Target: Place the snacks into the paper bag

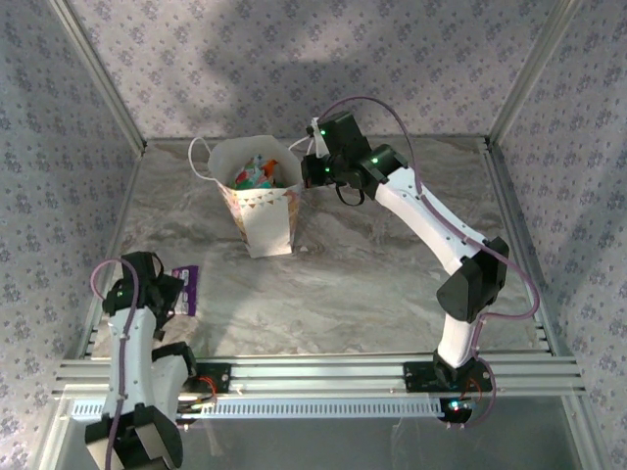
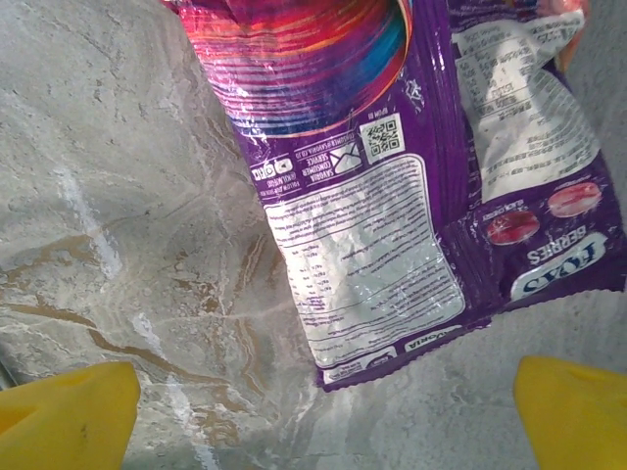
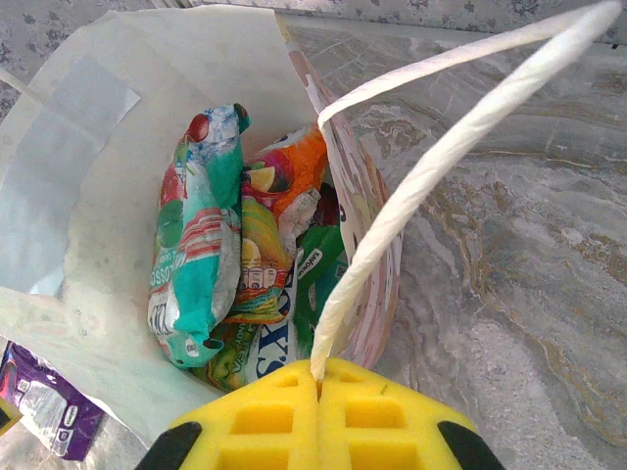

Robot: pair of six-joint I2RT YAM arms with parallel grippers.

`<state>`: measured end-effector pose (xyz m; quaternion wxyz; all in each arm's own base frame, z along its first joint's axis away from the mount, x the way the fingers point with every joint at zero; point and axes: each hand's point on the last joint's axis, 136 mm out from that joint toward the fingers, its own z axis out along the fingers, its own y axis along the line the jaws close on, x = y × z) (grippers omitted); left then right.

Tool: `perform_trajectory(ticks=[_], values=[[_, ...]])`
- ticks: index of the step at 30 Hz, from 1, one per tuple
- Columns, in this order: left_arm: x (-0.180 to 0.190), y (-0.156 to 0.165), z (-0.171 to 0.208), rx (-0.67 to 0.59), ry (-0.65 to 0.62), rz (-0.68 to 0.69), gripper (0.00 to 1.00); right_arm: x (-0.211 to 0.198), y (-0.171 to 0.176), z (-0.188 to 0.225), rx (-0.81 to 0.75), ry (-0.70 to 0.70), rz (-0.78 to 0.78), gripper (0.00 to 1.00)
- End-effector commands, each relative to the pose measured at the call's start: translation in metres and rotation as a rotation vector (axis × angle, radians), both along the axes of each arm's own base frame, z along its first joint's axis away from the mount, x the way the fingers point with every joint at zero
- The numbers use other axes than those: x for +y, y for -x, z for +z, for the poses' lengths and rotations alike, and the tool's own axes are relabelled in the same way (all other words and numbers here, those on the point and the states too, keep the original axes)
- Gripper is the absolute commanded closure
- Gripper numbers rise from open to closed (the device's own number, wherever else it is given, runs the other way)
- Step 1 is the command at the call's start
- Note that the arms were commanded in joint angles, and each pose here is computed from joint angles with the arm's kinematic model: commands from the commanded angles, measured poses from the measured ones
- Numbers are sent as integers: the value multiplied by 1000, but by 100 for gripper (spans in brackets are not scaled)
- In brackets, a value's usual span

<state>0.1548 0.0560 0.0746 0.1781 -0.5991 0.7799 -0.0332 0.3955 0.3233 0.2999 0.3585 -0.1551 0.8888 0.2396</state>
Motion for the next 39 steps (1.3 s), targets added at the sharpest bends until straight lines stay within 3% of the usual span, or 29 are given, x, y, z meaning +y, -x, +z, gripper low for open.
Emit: perform_trajectory(ticks=[1,27,33,39], values=[[-7,-4,-11,-37,74,38,1,-9,5,8,-7,-5,-1,100],[9,-29,-43,-100,90,109,1,-12,2,4,12,13,-19,100],[11,-33,-50,-118,85,118,16,-15,3,4,13,19,-26,100],[10,-36,-57,-110,89,100,24,-19,3,2,11,29,-35,100]])
